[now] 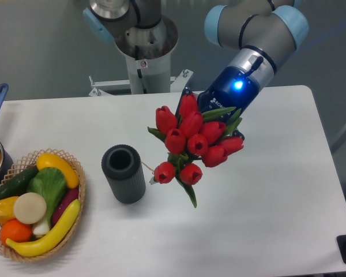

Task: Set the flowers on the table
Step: 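Rotate the gripper holding the red tulips upright over the table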

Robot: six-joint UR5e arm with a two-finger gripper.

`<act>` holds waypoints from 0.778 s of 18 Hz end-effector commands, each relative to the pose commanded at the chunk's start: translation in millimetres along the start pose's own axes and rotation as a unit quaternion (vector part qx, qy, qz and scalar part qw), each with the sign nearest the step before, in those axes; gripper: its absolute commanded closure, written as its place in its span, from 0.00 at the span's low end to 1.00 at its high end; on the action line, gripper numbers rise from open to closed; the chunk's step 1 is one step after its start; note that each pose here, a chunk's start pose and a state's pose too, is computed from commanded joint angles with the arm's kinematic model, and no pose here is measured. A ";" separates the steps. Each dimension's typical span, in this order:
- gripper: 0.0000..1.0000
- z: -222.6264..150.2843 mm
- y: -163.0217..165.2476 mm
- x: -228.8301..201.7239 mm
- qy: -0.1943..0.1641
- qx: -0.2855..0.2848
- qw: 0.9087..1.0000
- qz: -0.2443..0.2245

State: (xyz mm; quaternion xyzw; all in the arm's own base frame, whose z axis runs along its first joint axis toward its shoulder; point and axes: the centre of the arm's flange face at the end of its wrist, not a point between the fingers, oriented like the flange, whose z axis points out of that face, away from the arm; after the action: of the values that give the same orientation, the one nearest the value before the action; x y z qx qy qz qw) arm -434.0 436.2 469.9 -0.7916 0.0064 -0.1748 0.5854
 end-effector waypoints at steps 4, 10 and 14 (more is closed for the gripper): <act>0.55 0.8 -0.1 0.5 0.001 0.000 1.000 -0.001; 0.55 -6.5 1.1 5.5 -0.026 -0.025 0.999 0.003; 0.55 -12.2 0.2 11.3 -0.081 -0.085 0.993 0.019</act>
State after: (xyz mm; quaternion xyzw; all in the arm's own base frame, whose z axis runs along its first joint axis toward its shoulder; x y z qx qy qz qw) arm -426.8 422.5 475.9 -0.8496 -0.0112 -0.0983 0.5181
